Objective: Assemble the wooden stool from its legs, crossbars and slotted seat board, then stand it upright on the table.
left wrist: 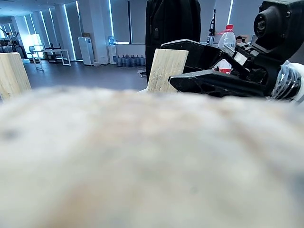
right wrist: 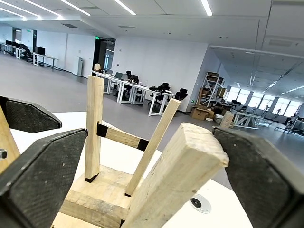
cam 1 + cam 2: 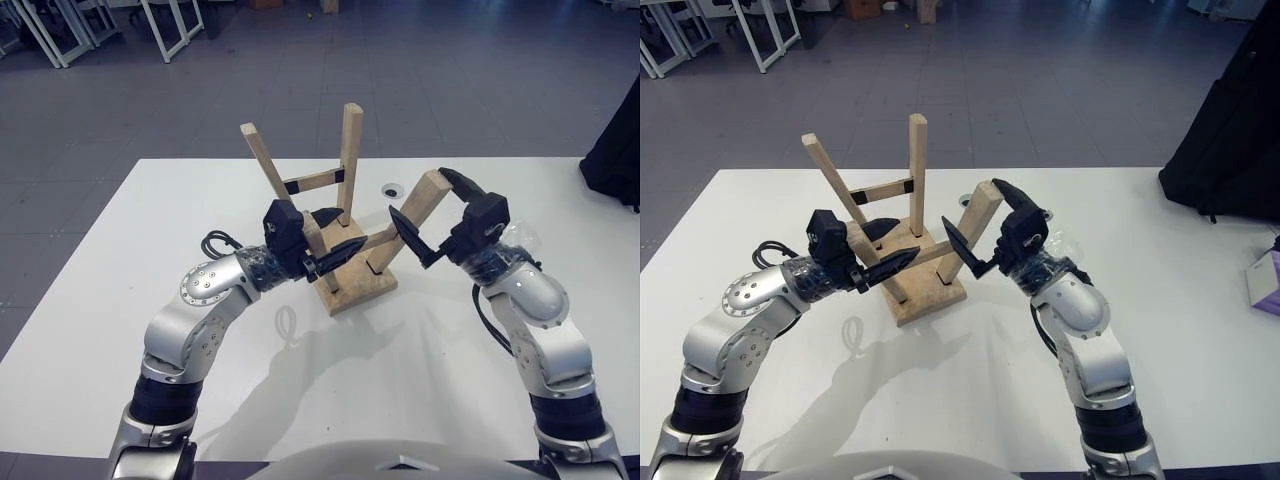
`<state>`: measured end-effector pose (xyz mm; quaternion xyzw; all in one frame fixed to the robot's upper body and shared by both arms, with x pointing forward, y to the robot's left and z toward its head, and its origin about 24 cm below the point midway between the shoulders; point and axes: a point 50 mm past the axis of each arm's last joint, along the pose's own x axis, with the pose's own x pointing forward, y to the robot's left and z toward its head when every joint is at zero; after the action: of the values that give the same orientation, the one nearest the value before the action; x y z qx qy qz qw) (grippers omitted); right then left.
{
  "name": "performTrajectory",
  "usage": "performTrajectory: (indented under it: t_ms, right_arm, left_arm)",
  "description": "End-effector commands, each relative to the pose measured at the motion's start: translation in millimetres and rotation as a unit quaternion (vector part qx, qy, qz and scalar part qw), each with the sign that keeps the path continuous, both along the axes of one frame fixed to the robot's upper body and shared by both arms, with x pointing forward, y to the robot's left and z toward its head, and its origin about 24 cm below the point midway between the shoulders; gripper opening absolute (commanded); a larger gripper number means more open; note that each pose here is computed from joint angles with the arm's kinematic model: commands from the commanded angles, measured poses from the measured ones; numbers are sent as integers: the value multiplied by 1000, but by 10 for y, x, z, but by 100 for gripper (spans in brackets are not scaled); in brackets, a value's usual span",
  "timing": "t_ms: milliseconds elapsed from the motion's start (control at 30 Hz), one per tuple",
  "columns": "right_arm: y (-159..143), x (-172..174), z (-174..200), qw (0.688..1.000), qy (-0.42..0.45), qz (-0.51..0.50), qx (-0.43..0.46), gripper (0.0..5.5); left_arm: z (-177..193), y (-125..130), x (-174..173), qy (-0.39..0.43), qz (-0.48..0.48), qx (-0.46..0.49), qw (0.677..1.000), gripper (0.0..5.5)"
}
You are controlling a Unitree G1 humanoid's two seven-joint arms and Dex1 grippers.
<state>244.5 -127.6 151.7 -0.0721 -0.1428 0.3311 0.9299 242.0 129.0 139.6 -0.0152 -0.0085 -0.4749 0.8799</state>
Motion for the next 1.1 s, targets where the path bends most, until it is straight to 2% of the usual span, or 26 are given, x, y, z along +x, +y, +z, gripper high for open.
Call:
performTrajectory:
  t_ms: [33,233,367,500,700,867,1000,1100]
  right_arm:
    - [387,-192,-11,977,50,207,-9,480]
    - [382,-106,-18,964,108,240,33,480]
    - [334,-95,123,955,117,267,52,480]
    - [340,-111,180,950,105,293,19,480]
    - [55,-60,194,962,114,250,6,480]
    - [-182,-180,449,944,117,304,50,480]
    - [-294,-389,522,911,145,385,23,480]
    - [-346,-419,597,904,145,401,21,480]
  left_arm:
    - [-63,-86,30,21,-22,6,1000,326]
    - [-53,-84,-41,12,-24,-1,1000,326]
    - [-48,-40,-53,10,-11,-3,1000,326]
    - [-98,-29,-39,21,-10,2,1000,326]
    - [-73,46,-5,13,-6,7,1000,326]
    - [14,90,-9,13,-4,-21,1000,326]
    - [-9,189,27,11,22,-9,1000,326]
    - [-13,267,56,6,45,-6,999,326]
